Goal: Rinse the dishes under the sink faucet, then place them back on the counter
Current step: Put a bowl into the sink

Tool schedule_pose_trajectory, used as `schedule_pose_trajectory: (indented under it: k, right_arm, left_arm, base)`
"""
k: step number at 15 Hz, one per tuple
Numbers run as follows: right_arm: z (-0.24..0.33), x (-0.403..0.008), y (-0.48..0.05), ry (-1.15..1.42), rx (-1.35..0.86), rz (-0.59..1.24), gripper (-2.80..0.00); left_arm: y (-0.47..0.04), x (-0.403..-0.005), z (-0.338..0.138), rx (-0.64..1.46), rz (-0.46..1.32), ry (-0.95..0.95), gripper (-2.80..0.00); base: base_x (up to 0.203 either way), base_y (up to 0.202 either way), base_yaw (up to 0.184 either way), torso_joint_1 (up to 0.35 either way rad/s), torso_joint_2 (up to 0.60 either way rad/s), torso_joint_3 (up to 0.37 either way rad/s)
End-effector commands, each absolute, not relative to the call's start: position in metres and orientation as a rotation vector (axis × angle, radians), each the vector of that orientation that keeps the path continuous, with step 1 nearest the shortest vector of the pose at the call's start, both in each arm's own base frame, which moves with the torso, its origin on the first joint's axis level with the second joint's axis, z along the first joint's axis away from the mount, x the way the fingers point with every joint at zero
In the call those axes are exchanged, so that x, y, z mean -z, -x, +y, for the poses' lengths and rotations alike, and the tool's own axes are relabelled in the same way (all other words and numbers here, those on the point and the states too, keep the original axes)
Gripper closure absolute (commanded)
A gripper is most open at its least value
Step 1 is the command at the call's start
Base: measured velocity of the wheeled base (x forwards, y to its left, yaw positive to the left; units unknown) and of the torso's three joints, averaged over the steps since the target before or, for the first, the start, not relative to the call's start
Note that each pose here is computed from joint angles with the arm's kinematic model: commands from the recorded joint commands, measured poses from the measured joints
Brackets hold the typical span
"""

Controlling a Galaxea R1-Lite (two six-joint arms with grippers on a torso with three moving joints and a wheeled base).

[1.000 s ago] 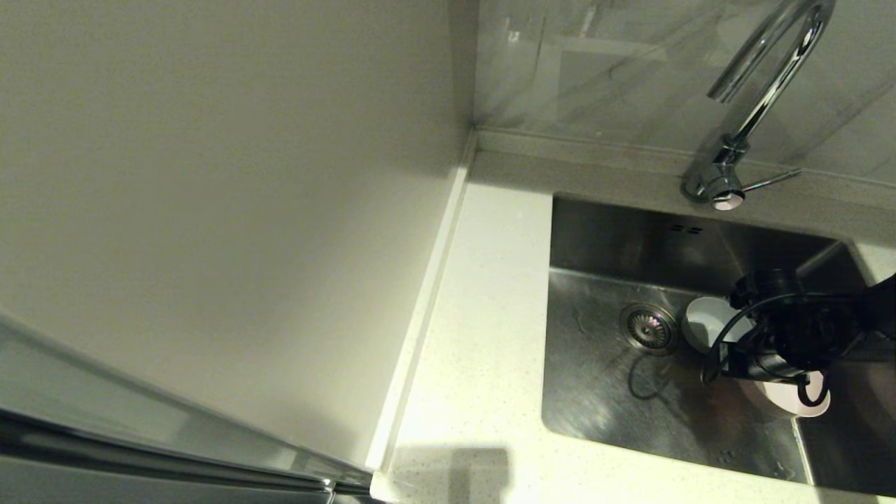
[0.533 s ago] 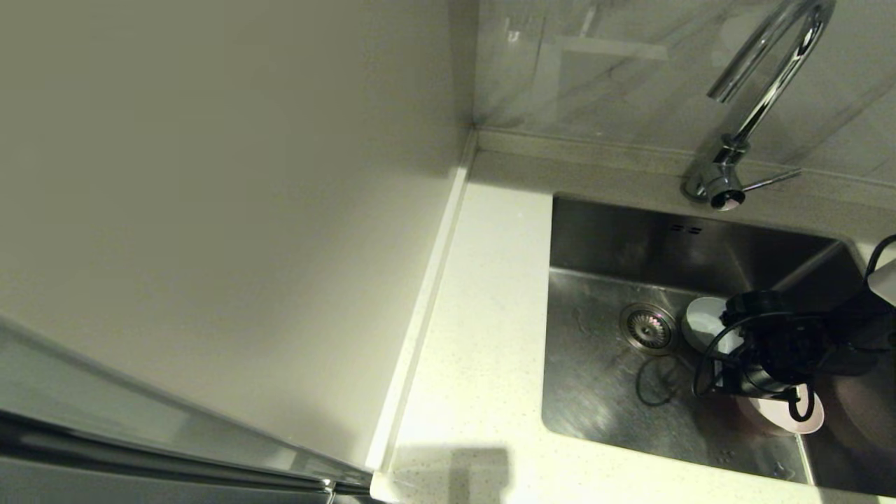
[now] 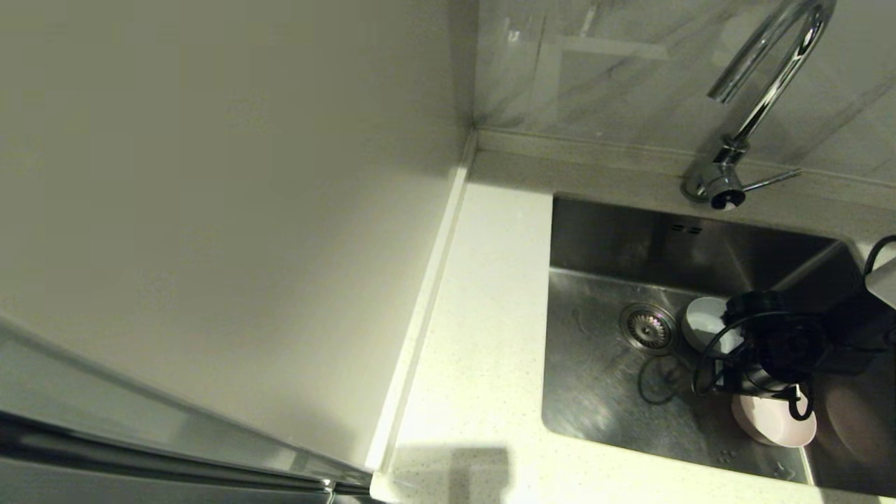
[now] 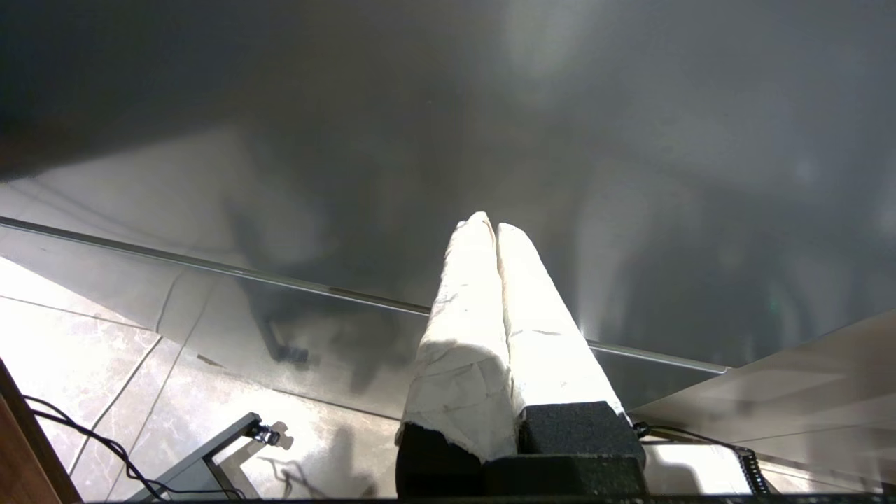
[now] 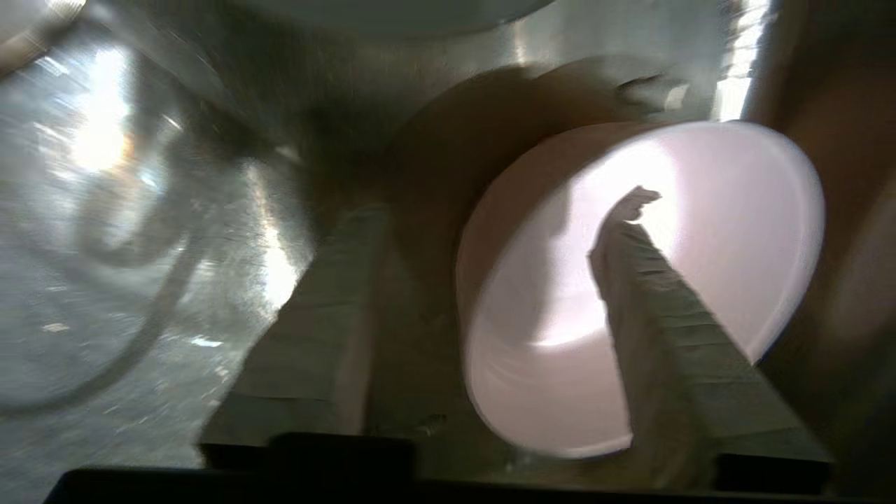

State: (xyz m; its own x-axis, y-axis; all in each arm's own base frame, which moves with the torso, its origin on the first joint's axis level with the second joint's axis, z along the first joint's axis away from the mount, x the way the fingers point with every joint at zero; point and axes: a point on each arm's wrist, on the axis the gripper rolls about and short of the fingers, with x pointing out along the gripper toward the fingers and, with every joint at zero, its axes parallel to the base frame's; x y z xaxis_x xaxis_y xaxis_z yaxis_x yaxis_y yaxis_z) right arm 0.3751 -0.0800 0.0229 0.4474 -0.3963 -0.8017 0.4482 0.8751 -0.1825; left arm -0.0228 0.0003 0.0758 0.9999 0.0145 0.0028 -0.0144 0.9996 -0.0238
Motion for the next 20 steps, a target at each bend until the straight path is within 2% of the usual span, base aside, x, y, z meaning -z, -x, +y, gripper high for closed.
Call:
schedule_pose_trajectory:
  k: [1,6,9,12,14,20]
  right_arm:
    - [-0.080,-0.063,-0.365,-0.080,0.529,0.879,-2.80]
    - [-0.073,-0.193,-0.279,-0.151,0.515,0.570,-2.80]
    - [-0.078,-0.239,-0.209,-0.164,0.577,0.471,-2.80]
    - [-0.122,-0.242,-0.165,-0.194,0.835,0.498,-2.80]
    - [-0.148,-0.232,-0.137,-0.240,0.992,0.586,-2.80]
    - [-0.173,-0.192,-0.092,-0.566,1.004,0.867,-2.80]
  left_arm:
    - [0.023,-0.076,0.000,-0.015,-0.006,0.024,0.00]
    - [0.023,-0.076,0.000,-0.015,-0.006,0.025,0.00]
    - [0.023,-0.076,0.000,-0.015,-0.007,0.024,0.00]
    - [0.023,-0.076,0.000,-0.014,-0.007,0.025,0.00]
    - [0.023,-0.076,0.000,-0.016,-0.007,0.025,0.00]
    - [0.023,-0.076,0.000,-0.015,-0.006,0.024,0.00]
  base:
    - [0.000,0.000,0.000,0.000,0.00,0.000]
    - [0.000,0.000,0.000,0.000,0.00,0.000]
    - [0.000,0.000,0.000,0.000,0.00,0.000]
    - [0.000,0.000,0.000,0.000,0.00,0.000]
    - [0.000,0.000,0.000,0.000,0.00,0.000]
    - [0.000,0.000,0.000,0.000,0.00,0.000]
